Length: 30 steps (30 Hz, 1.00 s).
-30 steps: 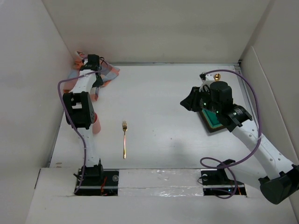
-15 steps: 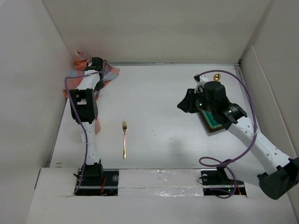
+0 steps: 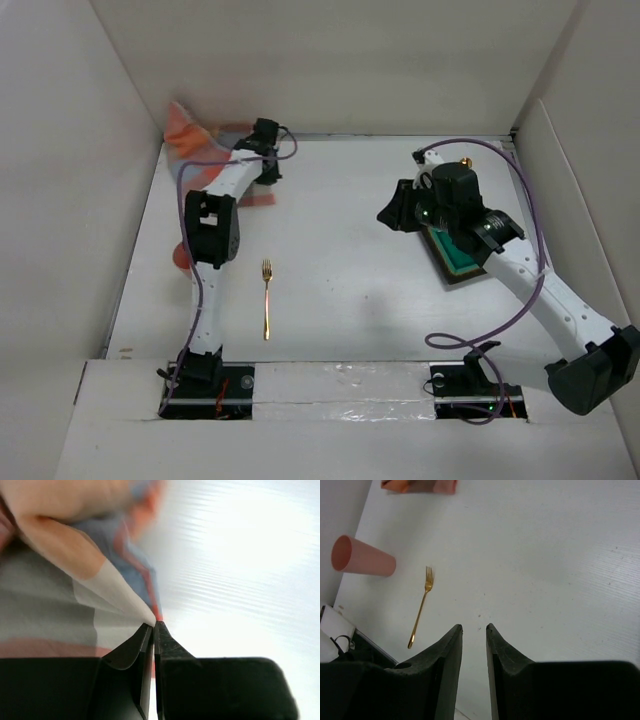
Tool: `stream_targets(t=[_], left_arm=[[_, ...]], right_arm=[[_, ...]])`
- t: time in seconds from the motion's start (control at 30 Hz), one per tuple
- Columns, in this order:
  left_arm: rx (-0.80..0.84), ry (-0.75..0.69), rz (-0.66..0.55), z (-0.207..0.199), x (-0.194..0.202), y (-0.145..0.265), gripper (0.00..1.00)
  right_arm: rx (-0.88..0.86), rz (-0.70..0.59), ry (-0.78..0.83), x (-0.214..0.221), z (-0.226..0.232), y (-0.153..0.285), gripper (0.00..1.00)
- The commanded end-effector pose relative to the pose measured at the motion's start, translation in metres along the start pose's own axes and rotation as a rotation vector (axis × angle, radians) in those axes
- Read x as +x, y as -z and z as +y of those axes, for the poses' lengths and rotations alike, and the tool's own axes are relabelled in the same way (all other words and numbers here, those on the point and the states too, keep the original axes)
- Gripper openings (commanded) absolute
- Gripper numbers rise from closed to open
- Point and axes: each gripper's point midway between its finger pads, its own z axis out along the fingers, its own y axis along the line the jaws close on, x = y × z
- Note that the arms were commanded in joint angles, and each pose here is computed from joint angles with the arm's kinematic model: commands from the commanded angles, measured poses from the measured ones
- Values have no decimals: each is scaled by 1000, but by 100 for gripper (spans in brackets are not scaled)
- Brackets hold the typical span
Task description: Set the dinner table for one person
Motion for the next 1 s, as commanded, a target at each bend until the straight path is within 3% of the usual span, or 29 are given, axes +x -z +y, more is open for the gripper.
stream_targets(t=[0.0,0.1,0.13,0.17,0.27,0.33,0.37,0.43,0.47,0.57,0.67,0.77,0.97], left_arm=[[312,-77,-114,-128,-17,77,0],[455,-130,-111,-197,1,102,0],[479,-141,-116,-210,4,108,9],[506,-145,-120,-224,7,118,27],[570,-100,-180,-231,-16,151,48],[601,-66,-233,-225,-34,180,49],[597,-52,-254,-218,-42,185,45],[546,-52,-302,-202,-49,185,35],[521,-64,-307,-198,-49,181,27],[419,-137,-272,-194,-39,150,22],[356,-199,-258,-206,-25,132,28],[312,-173,-266,-204,-23,112,35],[365,-151,-303,-228,-28,99,39]], right_arm=[[-19,-76,28,-31,12,4,31],[-6,-76,22,-35,10,-1,32],[-3,-71,18,-34,10,-4,35],[-3,-69,13,-34,10,-6,38],[15,-50,-12,-30,2,-16,48],[36,-53,-30,-28,-6,-22,47],[39,-52,-49,-26,-8,-25,38],[45,-58,-78,-26,-13,-30,0],[57,-56,-100,-24,-19,-32,0],[53,-59,-119,-25,-25,-35,0],[55,-59,-123,-25,-29,-35,0],[56,-47,-128,-19,-32,-32,0],[48,-16,-136,-4,-36,-27,0]])
